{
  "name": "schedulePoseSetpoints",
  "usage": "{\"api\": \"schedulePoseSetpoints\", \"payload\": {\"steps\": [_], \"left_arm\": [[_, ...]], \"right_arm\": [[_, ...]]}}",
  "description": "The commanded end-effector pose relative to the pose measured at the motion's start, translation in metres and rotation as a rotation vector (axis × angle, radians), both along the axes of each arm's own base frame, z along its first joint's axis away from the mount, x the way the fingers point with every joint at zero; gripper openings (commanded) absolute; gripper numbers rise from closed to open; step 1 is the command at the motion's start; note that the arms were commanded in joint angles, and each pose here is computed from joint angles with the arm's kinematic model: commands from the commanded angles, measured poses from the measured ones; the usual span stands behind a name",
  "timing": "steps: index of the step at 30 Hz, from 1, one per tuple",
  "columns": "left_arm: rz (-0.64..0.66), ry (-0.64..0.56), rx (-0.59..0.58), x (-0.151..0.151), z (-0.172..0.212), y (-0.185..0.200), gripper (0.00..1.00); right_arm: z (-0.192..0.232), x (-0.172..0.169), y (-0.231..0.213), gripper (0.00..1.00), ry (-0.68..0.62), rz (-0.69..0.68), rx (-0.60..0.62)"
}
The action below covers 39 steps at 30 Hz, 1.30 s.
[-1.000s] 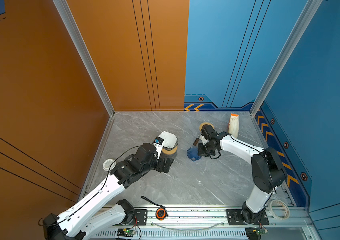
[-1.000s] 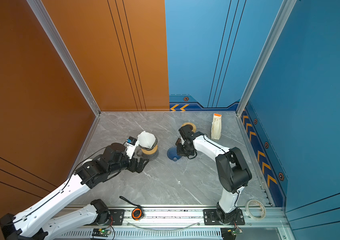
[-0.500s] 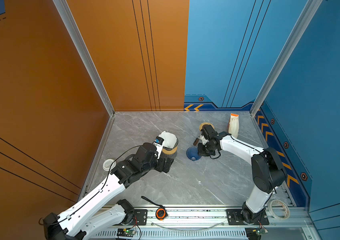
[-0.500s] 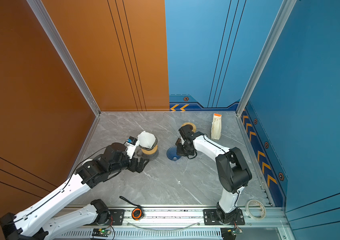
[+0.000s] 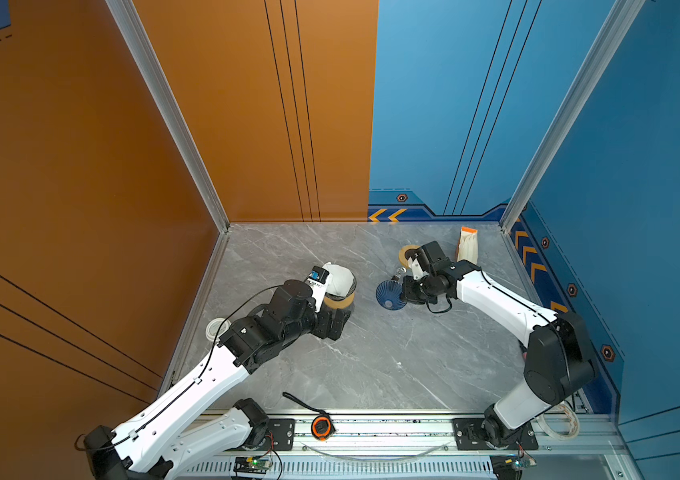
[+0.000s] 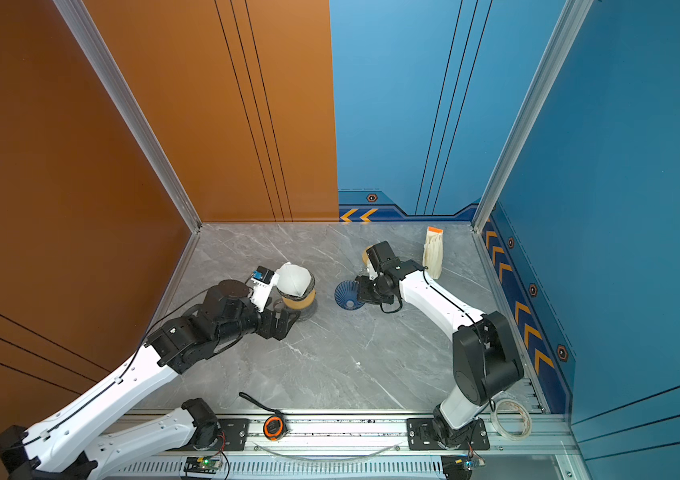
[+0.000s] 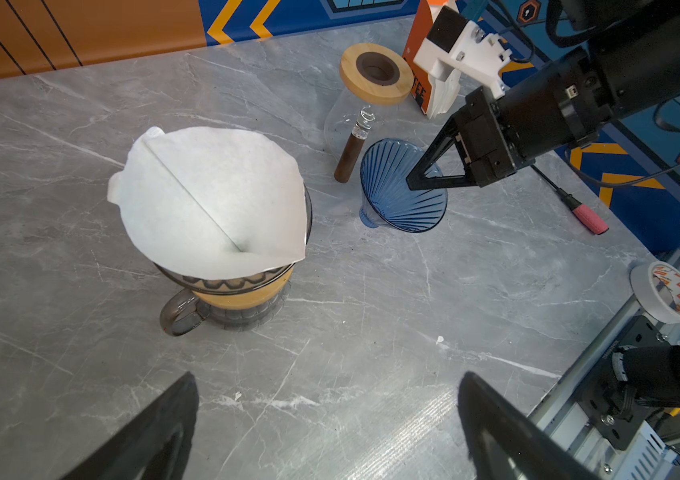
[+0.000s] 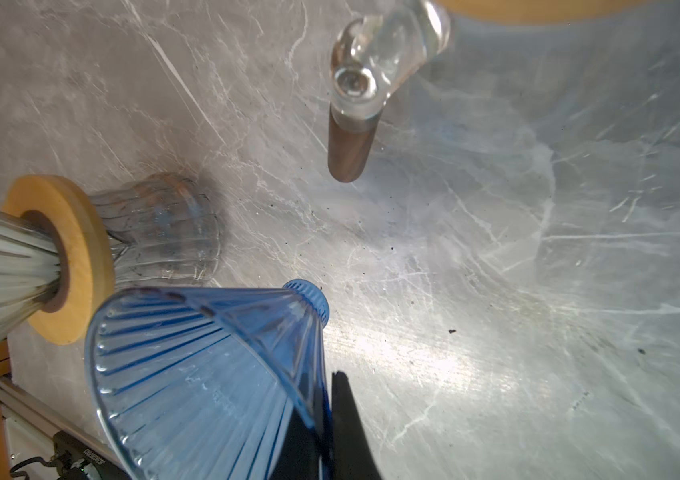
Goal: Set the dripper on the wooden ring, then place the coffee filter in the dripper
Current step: 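Lift the blue dripper with the right gripper and carry it over the bamboo ring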
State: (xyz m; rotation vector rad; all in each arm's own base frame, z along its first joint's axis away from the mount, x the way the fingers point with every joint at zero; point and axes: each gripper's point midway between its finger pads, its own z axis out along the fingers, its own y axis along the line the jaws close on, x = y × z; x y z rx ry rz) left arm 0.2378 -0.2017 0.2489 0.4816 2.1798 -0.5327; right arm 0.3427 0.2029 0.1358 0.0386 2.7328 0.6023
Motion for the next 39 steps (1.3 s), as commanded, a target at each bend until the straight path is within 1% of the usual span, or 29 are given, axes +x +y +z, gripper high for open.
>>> {"api": "schedulePoseSetpoints", "payload": {"steps": [1, 6, 7, 10, 13, 19, 23, 31, 39], "left_arm": [[-0.037, -0.035, -0.021, -0.001, 0.018, -0.008, 0.98], [-0.041, -0.049, -0.017, 0.003, 0.024, -0.012, 0.98], [-0.044, -0.068, -0.03, 0.004, 0.036, -0.014, 0.98], [-0.033, -0.071, -0.04, 0.009, 0.042, -0.017, 0.98], [-0.035, -0.077, -0.057, 0.013, 0.049, -0.022, 0.98], [-0.041, -0.082, -0.043, 0.023, 0.051, -0.028, 0.98], [-0.048, -0.082, -0.052, 0.03, 0.049, -0.034, 0.98], [-0.059, -0.081, -0.065, 0.044, 0.048, -0.041, 0.98], [-0.074, -0.08, -0.084, 0.054, 0.05, -0.05, 0.98]], "right_arm": [[0.039, 0.01, -0.001, 0.02, -0.077, -0.021, 0.071], [0.067, 0.02, -0.016, 0.02, -0.132, -0.064, 0.101], [0.072, 0.022, -0.02, 0.02, -0.144, -0.075, 0.104], [0.084, 0.029, -0.031, 0.02, -0.172, -0.105, 0.115], [0.095, 0.036, -0.042, 0.02, -0.202, -0.124, 0.112], [0.109, 0.058, -0.067, 0.02, -0.247, -0.181, 0.099], [0.11, 0.074, -0.077, 0.02, -0.256, -0.204, 0.086], [0.095, 0.104, -0.083, 0.02, -0.24, -0.222, 0.048], [0.082, 0.123, -0.086, 0.02, -0.235, -0.229, 0.01]]}}
